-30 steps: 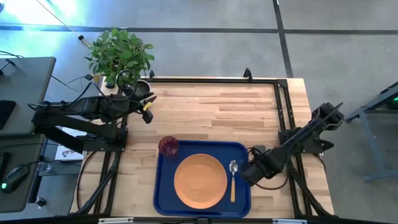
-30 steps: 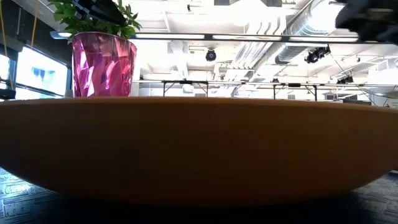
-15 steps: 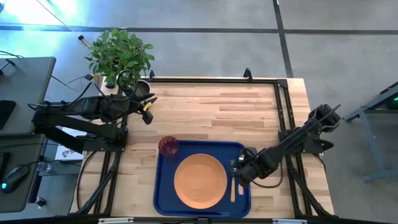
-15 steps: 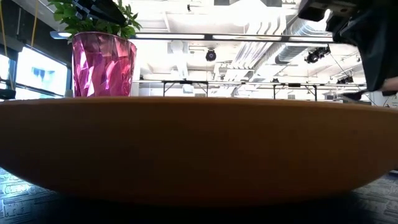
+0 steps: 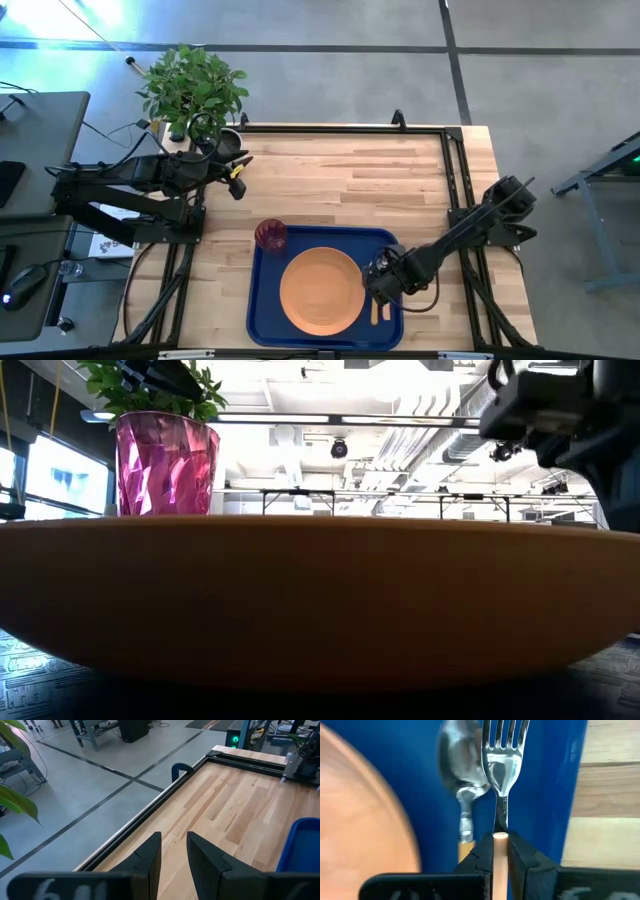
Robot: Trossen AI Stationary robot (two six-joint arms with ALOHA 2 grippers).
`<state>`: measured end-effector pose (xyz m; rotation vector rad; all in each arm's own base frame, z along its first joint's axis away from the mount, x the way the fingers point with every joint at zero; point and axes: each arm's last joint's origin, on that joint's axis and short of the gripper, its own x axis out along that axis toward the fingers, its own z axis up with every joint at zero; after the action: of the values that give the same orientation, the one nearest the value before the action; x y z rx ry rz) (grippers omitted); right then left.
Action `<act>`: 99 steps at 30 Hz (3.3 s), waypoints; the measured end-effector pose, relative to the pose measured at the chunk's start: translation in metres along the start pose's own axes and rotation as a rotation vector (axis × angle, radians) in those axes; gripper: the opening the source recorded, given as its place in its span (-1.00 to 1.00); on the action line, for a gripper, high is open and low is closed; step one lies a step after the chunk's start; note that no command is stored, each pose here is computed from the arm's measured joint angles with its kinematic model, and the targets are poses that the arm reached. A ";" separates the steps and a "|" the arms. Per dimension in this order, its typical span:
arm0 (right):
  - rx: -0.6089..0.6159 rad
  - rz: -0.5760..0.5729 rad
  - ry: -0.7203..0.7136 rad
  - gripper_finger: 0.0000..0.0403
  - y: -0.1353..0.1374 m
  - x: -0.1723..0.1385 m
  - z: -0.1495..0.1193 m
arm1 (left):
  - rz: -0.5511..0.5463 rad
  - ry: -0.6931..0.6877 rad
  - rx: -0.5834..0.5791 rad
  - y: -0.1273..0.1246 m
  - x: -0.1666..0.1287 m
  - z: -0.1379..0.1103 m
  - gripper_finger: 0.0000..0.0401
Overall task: Pick and place plate/cup/fork/spoon on tray
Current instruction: Put the orange fork on the blue serving tray to the right of the yellow spoon, then return to Home Position
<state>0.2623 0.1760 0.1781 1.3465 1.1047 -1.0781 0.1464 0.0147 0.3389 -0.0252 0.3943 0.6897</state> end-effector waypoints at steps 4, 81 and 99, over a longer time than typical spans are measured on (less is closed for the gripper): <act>-0.035 -0.052 -0.005 -0.97 -0.001 0.012 -0.001 | 0.000 0.000 0.000 0.000 0.000 0.000 -0.60; -0.187 0.469 -0.327 -0.69 0.001 -0.077 0.023 | -0.574 -0.007 -0.093 0.007 -0.032 0.002 -0.60; -0.376 0.983 -0.641 -0.69 -0.004 -0.183 0.046 | -0.969 -0.278 -0.278 0.003 -0.026 -0.079 -0.60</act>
<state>0.2254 0.1214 0.3546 0.9290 0.0836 -0.4494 0.0983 -0.0109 0.2753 -0.3575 -0.0125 -0.2191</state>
